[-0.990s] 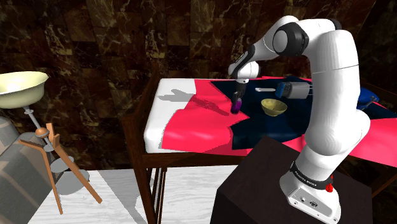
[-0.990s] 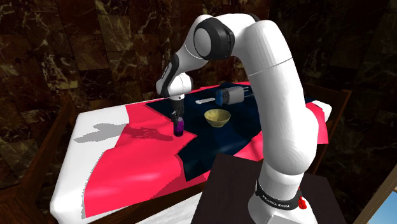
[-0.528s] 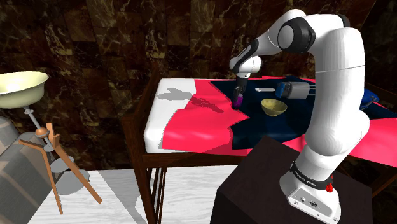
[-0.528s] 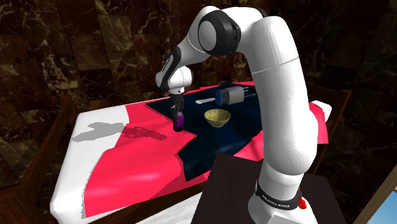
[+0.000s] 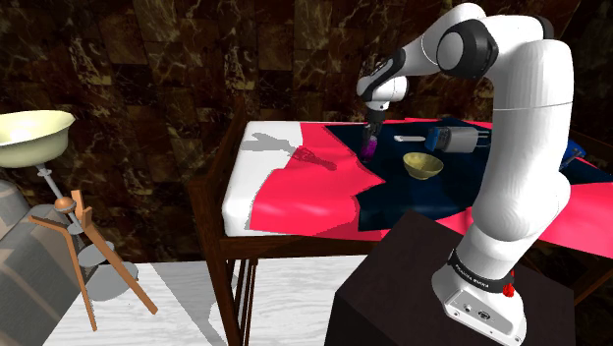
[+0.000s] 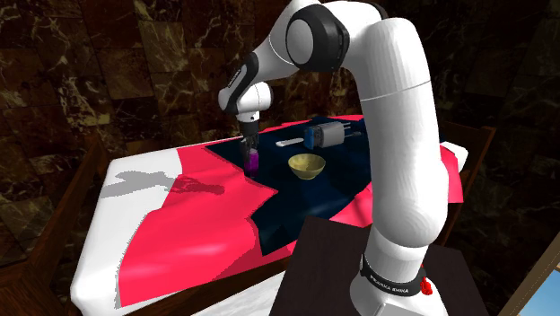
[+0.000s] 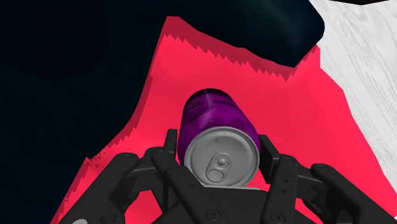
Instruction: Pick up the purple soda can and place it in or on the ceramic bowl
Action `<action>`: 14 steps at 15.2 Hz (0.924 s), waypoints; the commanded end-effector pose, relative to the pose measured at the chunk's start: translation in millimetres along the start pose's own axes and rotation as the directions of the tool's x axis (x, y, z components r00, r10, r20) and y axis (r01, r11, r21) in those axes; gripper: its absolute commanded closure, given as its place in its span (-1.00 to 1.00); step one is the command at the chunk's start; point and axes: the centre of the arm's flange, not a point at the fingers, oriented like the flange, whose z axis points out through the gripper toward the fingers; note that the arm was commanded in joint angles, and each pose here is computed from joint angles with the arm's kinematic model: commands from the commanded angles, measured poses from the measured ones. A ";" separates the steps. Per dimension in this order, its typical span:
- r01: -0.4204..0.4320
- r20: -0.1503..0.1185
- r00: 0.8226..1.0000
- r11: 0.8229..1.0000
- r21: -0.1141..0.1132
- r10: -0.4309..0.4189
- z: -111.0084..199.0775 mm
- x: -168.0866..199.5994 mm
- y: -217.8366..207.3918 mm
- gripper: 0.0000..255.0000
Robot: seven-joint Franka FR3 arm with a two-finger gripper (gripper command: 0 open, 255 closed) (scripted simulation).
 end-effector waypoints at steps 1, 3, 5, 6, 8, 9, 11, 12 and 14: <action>0.000 0.000 1.000 1.000 0.000 0.000 -10.9 -1.0 -1.5 1.00; 0.000 0.000 1.000 1.000 0.000 0.000 -21.5 -1.0 -1.5 1.00; 0.000 0.000 1.000 1.000 0.000 0.000 -32.0 -1.0 -1.5 1.00; 0.000 0.000 1.000 1.000 0.000 0.000 -37.3 -1.0 -1.5 1.00; 0.000 0.000 1.000 1.000 0.000 0.000 -47.9 -1.0 -1.6 1.00; 0.000 0.000 1.000 1.000 0.000 0.000 -53.2 -1.0 -1.6 1.00; 0.000 0.000 1.000 1.000 0.000 0.000 -55.5 -9.2 8.7 1.00; 0.000 0.000 1.000 1.000 0.000 0.000 -56.9 -17.4 18.9 1.00; 0.000 0.000 1.000 1.000 0.000 0.000 -59.7 -33.9 39.3 1.00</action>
